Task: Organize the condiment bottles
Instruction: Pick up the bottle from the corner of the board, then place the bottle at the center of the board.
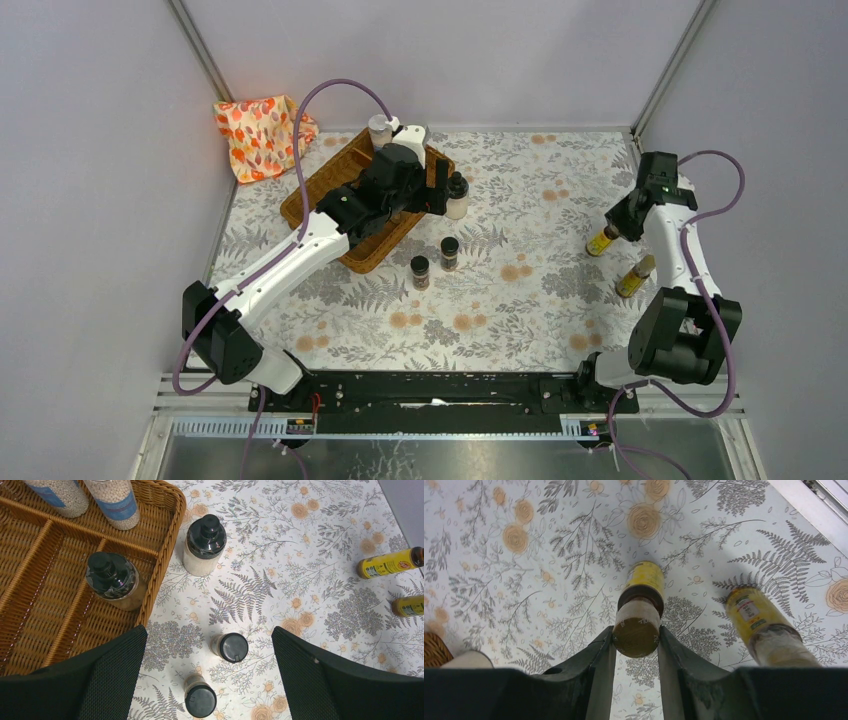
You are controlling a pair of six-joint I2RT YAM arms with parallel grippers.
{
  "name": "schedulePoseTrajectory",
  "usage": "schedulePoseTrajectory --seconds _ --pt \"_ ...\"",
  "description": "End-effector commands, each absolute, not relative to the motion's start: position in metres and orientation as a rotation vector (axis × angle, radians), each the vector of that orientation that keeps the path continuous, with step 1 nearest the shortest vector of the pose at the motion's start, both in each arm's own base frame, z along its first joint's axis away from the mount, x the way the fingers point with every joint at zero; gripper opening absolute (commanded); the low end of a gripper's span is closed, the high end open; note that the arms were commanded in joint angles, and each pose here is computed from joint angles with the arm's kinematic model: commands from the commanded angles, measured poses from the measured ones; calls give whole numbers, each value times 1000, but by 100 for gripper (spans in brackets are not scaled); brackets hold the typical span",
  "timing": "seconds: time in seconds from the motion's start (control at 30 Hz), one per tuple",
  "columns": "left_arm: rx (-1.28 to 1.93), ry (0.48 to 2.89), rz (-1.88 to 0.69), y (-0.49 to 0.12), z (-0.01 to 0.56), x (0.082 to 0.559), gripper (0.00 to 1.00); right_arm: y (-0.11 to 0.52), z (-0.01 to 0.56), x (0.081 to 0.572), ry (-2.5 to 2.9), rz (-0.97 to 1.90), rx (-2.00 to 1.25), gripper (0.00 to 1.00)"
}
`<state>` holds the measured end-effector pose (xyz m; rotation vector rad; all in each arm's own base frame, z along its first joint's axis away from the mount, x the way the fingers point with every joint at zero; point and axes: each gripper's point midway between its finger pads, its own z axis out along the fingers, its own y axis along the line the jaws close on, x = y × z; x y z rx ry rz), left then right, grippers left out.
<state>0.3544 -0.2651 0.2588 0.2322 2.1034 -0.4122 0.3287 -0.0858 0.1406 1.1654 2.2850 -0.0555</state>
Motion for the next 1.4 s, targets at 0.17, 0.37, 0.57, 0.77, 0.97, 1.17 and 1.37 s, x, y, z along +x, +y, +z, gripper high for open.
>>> schedulePoseTrajectory --seconds 0.17,0.37,0.57,0.77,0.97,1.17,1.37 --pt "194 2068 -412 -263 269 362 99 -55 185 373 2269 21 924 0" --pt "182 2059 -396 -260 275 362 99 -25 195 396 2307 49 790 0" --pt "162 2047 -372 -254 282 363 99 14 198 413 2359 73 650 0" --pt "147 2041 -347 -249 286 364 99 52 198 425 2415 105 516 0" --pt "137 2034 -333 -246 291 364 99 94 198 432 2465 128 378 0" --pt "115 2024 -305 -239 297 365 99 135 195 435 2514 137 239 0" --pt "89 2014 -278 -231 302 365 99 168 187 428 2555 132 129 0"
